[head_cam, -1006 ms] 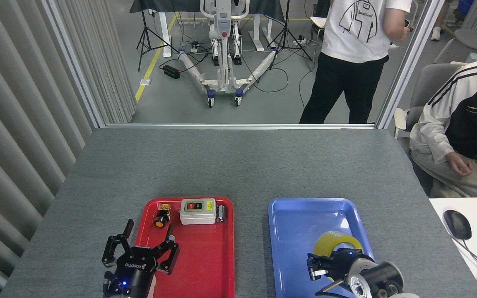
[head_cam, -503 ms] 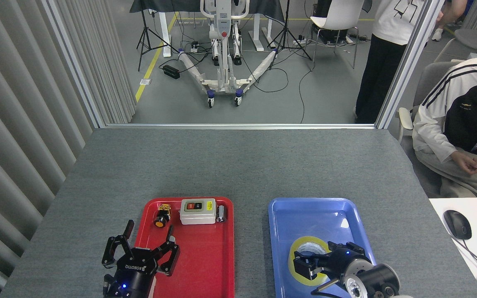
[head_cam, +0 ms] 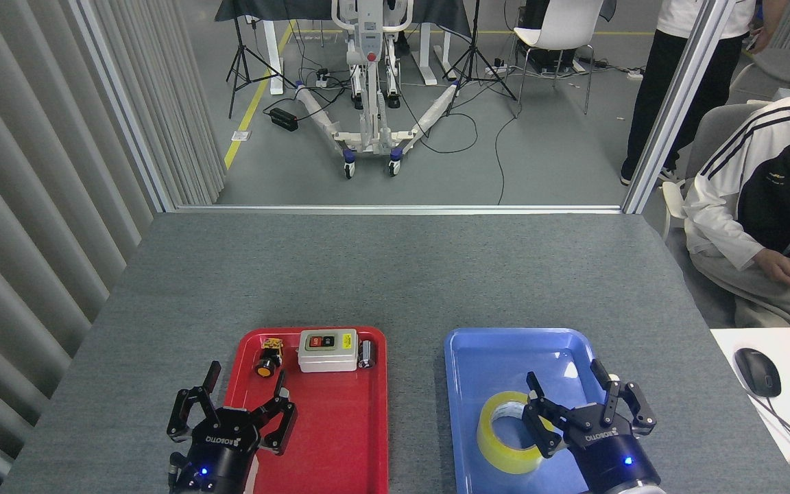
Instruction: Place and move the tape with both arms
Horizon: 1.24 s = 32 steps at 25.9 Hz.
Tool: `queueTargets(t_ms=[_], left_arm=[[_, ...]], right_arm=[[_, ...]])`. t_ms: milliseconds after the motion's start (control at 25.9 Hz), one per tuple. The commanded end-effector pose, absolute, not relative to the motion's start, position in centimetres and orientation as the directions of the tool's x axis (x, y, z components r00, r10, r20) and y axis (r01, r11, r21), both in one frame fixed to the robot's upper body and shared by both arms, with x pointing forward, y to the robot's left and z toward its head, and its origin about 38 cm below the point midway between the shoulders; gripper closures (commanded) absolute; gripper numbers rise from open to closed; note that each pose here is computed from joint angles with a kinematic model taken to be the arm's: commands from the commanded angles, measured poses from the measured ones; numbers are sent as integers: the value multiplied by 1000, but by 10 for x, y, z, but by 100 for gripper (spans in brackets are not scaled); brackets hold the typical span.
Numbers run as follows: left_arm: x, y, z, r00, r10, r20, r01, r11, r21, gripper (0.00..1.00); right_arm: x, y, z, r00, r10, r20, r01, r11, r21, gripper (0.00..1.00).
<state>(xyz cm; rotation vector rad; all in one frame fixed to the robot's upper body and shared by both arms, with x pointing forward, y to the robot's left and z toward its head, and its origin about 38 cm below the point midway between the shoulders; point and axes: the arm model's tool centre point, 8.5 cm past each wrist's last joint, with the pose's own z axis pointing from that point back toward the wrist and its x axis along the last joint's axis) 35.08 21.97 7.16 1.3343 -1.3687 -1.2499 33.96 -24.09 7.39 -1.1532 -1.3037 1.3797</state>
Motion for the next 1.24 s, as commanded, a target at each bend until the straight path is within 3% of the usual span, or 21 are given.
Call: queueTargets(t_ms=[0, 464, 657, 1199], left_arm=[[351, 218, 71, -103, -992, -72, -159, -55, 986, 0], [353, 224, 68, -102, -993, -59, -143, -44, 989, 0], [354, 228, 63, -92, -994, -58, -73, -51, 996, 0], [354, 242, 65, -47, -998, -48, -72, -44, 996, 0]], right_arm=[[332, -249, 72, -90, 993, -70, 46, -66, -997, 1], [331, -251, 67, 79, 997, -17, 31, -19, -999, 1], [330, -250, 63, 78, 997, -10, 19, -11, -1000, 1], [323, -242, 55, 35, 999, -22, 0, -22, -1000, 0]])
